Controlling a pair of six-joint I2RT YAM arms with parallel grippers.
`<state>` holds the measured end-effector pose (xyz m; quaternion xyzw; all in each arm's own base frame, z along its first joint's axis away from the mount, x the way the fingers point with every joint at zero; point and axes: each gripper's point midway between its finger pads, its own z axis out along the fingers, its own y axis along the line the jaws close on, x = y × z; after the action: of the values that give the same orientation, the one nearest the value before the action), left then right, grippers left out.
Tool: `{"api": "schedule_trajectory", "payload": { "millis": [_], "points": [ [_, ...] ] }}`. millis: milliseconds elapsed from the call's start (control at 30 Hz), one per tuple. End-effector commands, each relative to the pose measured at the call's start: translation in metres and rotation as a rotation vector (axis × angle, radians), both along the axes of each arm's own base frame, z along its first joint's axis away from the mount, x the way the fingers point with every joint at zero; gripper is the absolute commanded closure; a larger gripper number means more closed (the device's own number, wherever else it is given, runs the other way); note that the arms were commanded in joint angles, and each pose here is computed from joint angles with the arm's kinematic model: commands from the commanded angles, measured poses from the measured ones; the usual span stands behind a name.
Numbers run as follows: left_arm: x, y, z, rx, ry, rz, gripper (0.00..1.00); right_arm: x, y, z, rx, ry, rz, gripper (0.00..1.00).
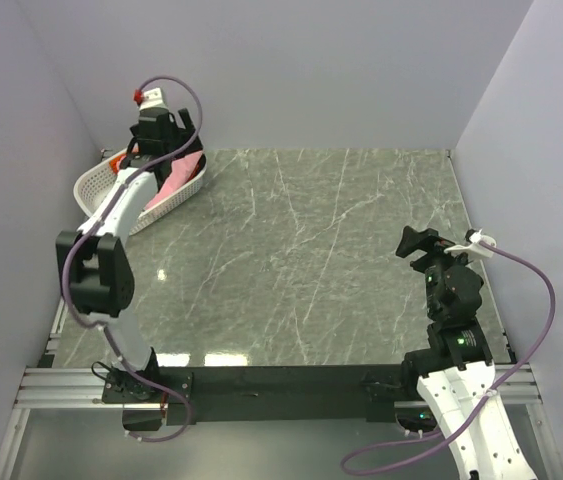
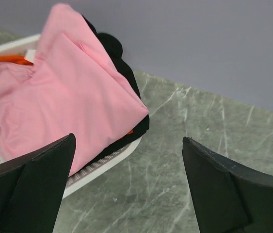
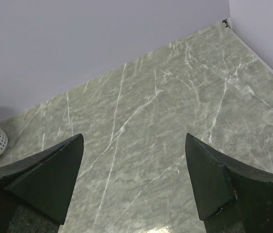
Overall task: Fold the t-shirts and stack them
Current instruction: Grab the tshirt from the pile
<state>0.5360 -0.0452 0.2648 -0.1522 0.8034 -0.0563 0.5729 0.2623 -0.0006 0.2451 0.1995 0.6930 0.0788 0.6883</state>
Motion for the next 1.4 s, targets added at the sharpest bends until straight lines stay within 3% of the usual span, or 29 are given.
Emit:
{"api": "schedule_trajectory", "payload": {
  "millis": [0,133,367,767,800,833,1167,1367],
  "points": [
    [0.020,-0.009,0.008,0.023,-0.016,-0.049,0.03,0.000,0.000,0.018,0.015,-0.043,-0.001,0.09],
    [0.035,-0.007,-0.024,0.035,0.038,-0.026,0.05,0.003,0.003,0.015,0.017,-0.031,0.011,0.09],
    [0.051,-0.003,-0.062,0.067,0.109,-0.001,0.22,0.003,0.002,0.014,0.019,-0.034,0.008,0.09],
    [0.066,0.007,-0.111,0.066,0.196,0.010,0.41,0.005,0.002,0.012,0.018,-0.028,0.002,0.09],
    [0.067,0.007,-0.116,0.061,0.207,0.005,0.43,0.006,0.002,0.011,0.015,-0.022,0.003,0.09],
    [0.067,0.008,-0.118,0.060,0.210,0.005,0.52,0.006,0.002,0.011,0.014,-0.022,0.002,0.09],
    [0.056,0.012,-0.097,0.038,0.168,0.023,1.00,0.005,0.001,0.009,0.016,-0.019,-0.003,0.10],
    [0.030,0.020,-0.049,0.019,0.095,0.072,1.00,0.004,0.003,0.011,0.017,-0.025,0.006,0.10]
  ]
}}
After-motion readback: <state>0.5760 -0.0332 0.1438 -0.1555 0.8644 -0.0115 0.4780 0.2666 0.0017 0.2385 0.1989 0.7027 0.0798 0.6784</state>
